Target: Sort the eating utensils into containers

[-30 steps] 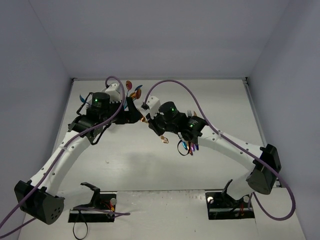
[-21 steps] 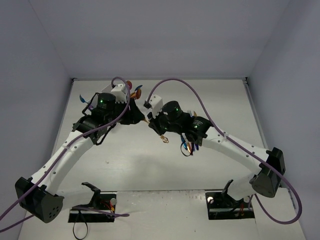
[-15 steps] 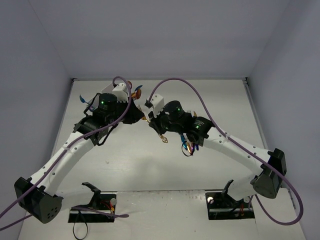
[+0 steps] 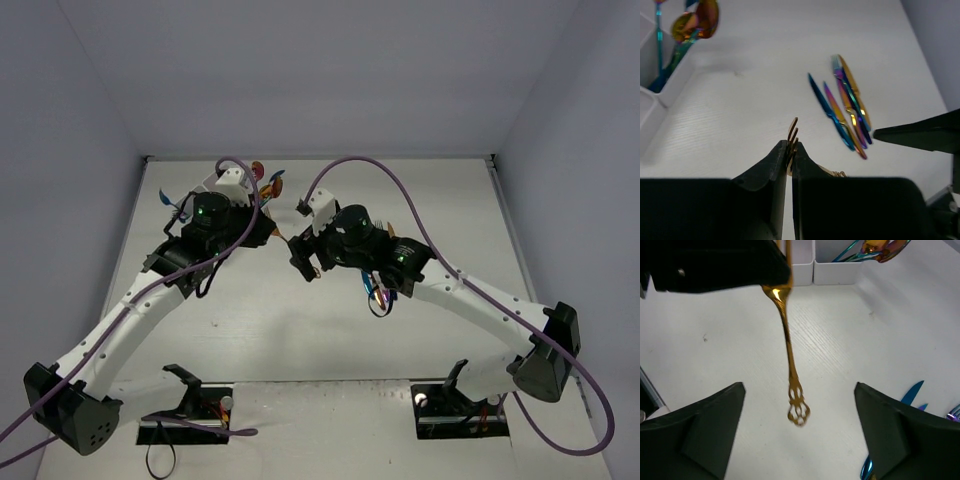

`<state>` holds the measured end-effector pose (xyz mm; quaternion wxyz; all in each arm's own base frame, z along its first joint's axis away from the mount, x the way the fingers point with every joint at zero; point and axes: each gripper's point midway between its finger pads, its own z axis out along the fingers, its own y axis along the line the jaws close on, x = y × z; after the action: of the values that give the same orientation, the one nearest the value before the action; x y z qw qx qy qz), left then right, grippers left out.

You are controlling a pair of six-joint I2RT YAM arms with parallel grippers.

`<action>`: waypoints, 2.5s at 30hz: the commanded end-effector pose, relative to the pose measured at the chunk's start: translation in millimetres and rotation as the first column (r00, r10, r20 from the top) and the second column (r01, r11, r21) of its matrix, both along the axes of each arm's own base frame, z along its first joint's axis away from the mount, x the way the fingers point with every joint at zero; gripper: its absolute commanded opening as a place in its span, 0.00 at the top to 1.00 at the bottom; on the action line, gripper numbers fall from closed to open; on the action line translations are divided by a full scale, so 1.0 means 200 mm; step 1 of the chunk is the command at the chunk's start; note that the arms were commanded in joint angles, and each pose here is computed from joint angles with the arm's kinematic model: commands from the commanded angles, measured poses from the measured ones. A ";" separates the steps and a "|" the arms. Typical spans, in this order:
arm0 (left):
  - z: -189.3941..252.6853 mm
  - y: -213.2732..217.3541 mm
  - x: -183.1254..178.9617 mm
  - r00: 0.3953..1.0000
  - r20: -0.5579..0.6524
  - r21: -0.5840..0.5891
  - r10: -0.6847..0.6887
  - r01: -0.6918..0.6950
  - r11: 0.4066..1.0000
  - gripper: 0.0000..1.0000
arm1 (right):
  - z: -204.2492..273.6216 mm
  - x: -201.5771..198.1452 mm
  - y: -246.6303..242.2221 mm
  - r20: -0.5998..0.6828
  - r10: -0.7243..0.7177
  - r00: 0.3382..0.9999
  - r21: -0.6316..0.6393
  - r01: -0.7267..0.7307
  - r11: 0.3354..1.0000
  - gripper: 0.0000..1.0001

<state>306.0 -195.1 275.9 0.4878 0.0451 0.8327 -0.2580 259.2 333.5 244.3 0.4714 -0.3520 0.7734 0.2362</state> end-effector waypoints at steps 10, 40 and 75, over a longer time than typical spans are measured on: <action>0.48 0.96 0.44 0.767 0.291 0.139 0.572 -0.625 0.768 1.00 | 0.06 0.18 -0.45 0.016 -0.332 0.943 0.074 0.330 0.941 0.00; 0.04 1.40 0.92 0.672 0.269 0.357 0.690 -0.735 0.577 0.77 | -0.14 0.27 -0.75 0.012 -0.508 0.861 -0.067 0.507 0.859 0.00; -0.41 0.53 -0.02 0.949 -0.170 0.205 0.266 -0.230 0.951 0.30 | -0.96 0.77 -0.99 -0.287 -0.690 0.665 -0.372 0.586 0.720 0.64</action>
<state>302.3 -72.1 181.4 0.4092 -0.0395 0.9080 -0.0811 393.6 130.7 39.8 0.2819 -0.0542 0.9577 0.0184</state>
